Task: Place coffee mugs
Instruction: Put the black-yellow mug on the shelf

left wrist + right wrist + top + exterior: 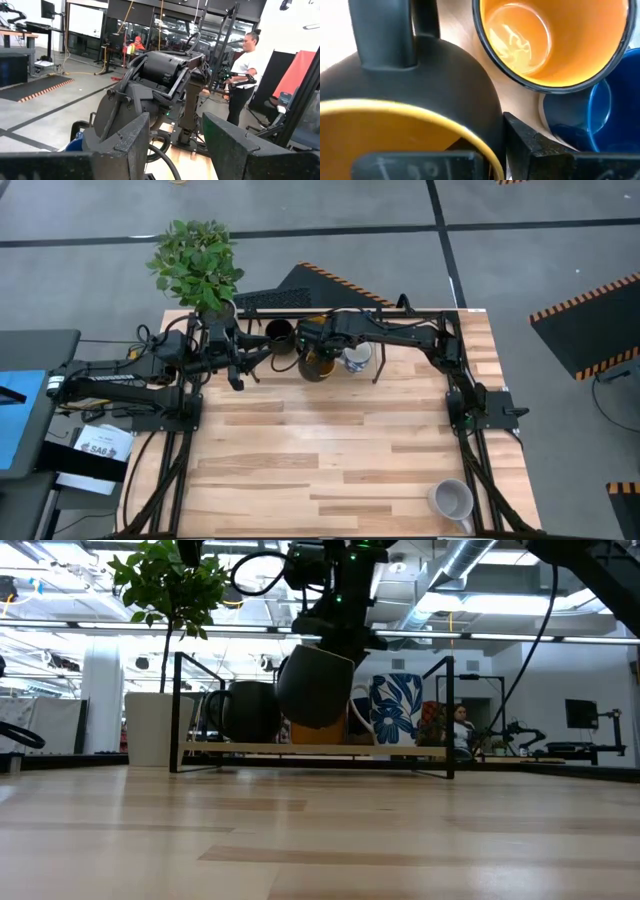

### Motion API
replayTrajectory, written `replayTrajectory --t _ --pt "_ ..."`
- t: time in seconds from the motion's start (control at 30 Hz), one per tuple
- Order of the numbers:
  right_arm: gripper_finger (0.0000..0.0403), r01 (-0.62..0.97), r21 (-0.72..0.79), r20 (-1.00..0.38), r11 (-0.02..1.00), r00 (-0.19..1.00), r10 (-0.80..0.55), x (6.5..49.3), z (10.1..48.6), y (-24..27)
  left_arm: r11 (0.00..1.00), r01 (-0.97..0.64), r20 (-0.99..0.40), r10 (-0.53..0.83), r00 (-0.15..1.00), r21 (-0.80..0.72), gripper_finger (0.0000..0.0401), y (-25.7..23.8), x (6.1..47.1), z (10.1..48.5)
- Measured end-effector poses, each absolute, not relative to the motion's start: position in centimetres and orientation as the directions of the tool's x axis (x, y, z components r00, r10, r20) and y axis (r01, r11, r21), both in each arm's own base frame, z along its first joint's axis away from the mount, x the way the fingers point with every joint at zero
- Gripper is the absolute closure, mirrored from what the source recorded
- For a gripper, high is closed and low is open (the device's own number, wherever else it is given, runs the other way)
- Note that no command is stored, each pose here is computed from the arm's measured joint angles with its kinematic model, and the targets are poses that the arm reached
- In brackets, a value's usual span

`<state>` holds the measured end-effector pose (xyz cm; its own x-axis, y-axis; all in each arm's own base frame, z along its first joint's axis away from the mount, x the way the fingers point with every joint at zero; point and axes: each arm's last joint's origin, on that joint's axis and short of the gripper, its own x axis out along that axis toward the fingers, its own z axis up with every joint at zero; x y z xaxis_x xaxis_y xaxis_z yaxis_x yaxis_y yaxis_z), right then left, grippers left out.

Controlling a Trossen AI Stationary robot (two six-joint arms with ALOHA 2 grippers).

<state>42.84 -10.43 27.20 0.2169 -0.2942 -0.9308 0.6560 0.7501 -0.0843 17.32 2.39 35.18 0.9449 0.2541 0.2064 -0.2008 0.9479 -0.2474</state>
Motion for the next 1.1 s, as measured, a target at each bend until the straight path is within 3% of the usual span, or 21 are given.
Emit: replayTrajectory --t 1.1 --pt "0.0320 0.687 -0.069 -0.925 0.723 0.228 -0.305 42.6 27.2 -12.2 0.948 -0.200 0.205 0.254 0.945 -0.248 0.0235 2.4 17.3 35.2"
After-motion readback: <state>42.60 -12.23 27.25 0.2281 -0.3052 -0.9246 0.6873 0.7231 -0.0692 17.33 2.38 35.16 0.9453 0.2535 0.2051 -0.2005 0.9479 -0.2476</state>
